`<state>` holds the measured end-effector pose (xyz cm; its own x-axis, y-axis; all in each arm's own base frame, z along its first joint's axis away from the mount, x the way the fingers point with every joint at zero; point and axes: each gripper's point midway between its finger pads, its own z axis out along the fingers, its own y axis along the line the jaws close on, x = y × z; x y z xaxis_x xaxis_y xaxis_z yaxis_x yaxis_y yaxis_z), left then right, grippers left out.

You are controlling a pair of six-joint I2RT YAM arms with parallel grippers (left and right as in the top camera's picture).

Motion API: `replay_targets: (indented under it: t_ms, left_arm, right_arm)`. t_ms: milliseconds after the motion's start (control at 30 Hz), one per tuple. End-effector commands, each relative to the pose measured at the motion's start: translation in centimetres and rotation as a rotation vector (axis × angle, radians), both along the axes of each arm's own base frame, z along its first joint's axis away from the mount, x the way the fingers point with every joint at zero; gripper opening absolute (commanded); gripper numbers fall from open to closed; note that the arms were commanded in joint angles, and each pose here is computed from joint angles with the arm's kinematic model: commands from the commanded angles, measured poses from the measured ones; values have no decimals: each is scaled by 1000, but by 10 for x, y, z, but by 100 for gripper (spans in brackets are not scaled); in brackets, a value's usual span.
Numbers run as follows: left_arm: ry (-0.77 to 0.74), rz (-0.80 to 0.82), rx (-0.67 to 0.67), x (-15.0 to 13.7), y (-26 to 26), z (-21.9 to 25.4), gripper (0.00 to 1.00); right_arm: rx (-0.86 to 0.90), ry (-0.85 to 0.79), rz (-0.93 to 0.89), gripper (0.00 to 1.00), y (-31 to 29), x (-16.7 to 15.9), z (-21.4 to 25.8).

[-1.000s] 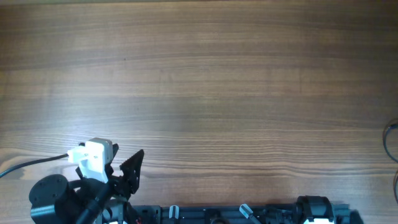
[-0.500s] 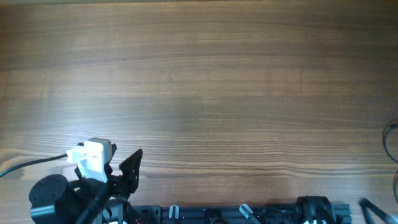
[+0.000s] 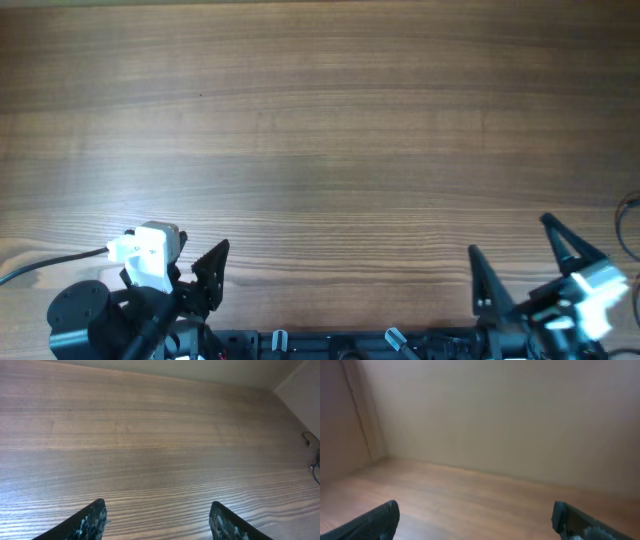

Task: Untangle cables

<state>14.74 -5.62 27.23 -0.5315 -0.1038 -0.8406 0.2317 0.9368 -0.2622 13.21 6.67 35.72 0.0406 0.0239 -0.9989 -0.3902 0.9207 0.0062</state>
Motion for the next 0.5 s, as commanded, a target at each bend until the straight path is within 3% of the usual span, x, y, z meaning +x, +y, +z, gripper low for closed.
replay_targets:
  t_ms: [0, 200, 467]
  left_arm:
    - [-16, -4, 21, 0, 1, 1, 68]
    - [-16, -4, 20, 0, 1, 1, 68]
    - [-35, -3, 24, 2, 1, 4, 69]
  right_arm:
    - [-145, -113, 59, 100, 11, 6, -22]
    - [-144, -187, 63, 100, 13, 38, -39]
    - [-60, -108, 4, 100, 2, 80, -100]
